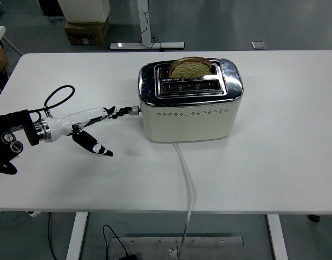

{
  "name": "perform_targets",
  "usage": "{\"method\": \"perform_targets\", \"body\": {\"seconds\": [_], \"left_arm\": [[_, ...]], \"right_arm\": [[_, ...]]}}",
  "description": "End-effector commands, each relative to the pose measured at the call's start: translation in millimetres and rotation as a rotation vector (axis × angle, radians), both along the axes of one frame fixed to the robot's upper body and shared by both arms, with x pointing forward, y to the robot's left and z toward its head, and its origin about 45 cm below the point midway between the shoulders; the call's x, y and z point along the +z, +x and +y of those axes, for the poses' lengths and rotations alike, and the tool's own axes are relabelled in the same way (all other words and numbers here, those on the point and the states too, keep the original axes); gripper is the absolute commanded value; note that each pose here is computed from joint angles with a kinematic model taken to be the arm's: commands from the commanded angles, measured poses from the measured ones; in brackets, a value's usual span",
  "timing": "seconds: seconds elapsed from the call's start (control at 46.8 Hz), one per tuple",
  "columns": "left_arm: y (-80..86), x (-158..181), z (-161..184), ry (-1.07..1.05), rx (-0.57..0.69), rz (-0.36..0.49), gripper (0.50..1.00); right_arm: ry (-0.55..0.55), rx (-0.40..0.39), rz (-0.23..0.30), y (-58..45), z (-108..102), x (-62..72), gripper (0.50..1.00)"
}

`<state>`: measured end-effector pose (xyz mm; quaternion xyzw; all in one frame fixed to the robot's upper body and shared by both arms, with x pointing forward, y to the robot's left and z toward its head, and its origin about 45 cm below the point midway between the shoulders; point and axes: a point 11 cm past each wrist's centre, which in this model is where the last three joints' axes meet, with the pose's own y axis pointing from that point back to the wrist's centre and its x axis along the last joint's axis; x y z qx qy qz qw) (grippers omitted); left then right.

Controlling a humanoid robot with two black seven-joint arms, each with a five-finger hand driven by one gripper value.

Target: Press down toaster

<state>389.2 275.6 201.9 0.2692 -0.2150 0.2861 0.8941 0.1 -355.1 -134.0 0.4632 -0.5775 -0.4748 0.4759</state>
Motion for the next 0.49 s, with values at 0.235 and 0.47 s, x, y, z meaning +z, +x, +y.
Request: {"method": "perform_targets", "body": {"seconds": [0.235, 0.47], "left_arm": [[1.6, -5.4, -3.2, -0.007, 0.007, 0.010, 1.000], [1.6, -9.2, -6.9, -0.014, 0.006, 0.018, 1.000]], "right_arm": [[0.000, 0.000, -0.001, 0.6, 0.1, 0.0, 0.998], [0.000, 0.000, 0.001, -0.3, 0.0, 0.0, 1.000]]}}
